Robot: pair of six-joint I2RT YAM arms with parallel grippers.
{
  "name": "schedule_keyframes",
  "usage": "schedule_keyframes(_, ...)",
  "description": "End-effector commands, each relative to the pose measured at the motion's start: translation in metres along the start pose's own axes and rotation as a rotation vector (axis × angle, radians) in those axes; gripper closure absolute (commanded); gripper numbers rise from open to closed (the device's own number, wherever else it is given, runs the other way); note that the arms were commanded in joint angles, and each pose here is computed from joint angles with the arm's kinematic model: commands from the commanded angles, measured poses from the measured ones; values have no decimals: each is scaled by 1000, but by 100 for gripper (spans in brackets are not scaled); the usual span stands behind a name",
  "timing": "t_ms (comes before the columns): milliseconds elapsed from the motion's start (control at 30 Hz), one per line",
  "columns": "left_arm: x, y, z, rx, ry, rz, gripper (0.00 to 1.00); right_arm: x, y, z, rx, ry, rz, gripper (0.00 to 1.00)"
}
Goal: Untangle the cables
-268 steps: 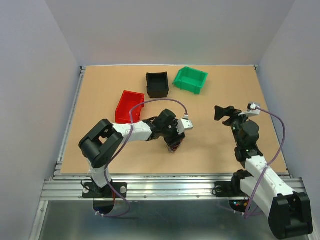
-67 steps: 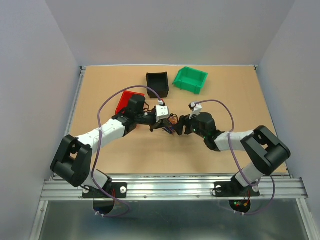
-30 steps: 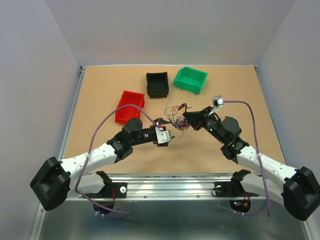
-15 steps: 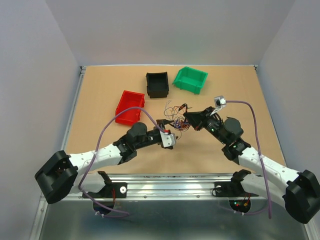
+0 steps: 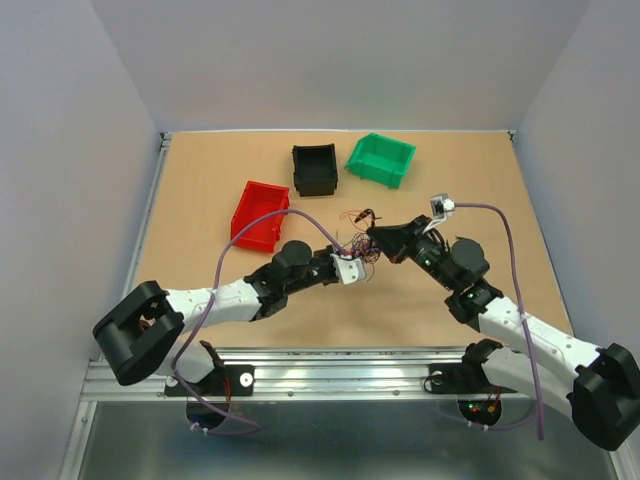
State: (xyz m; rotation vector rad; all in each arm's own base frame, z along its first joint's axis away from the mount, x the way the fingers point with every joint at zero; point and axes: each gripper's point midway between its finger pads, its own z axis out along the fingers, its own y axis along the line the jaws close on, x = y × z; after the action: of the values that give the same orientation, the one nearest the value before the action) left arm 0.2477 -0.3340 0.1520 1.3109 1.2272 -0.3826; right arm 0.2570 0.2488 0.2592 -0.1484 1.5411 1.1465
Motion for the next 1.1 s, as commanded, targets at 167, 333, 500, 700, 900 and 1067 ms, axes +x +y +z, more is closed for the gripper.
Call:
schedule_keyframes(167,-64,1,-35,107,-144,38,100,-25,-56,-36,316,-197,-66,99)
schedule_keyframes(333,-78,50,-73,-64,-189,-10,100,-39,-109,-88,659,-308,-99,99)
schedule_keyframes(500,-89,100,-98,-154,-246,-124,100,-55,-118,-126,748,-435,-105,99)
schedule_keyframes(700,-62,161,-108,-430,-174,-256,100,-59,-135,-162,903,-518,-61,96)
schedule_keyframes(900,-53,187,-131,-498,-210,-324,100,-63,-129,-172,872,-544,-77,89)
schedule_keyframes(1067,-73,131,-111,-148,-288,-248,100,-46,-110,-144,707,-389,-137,39)
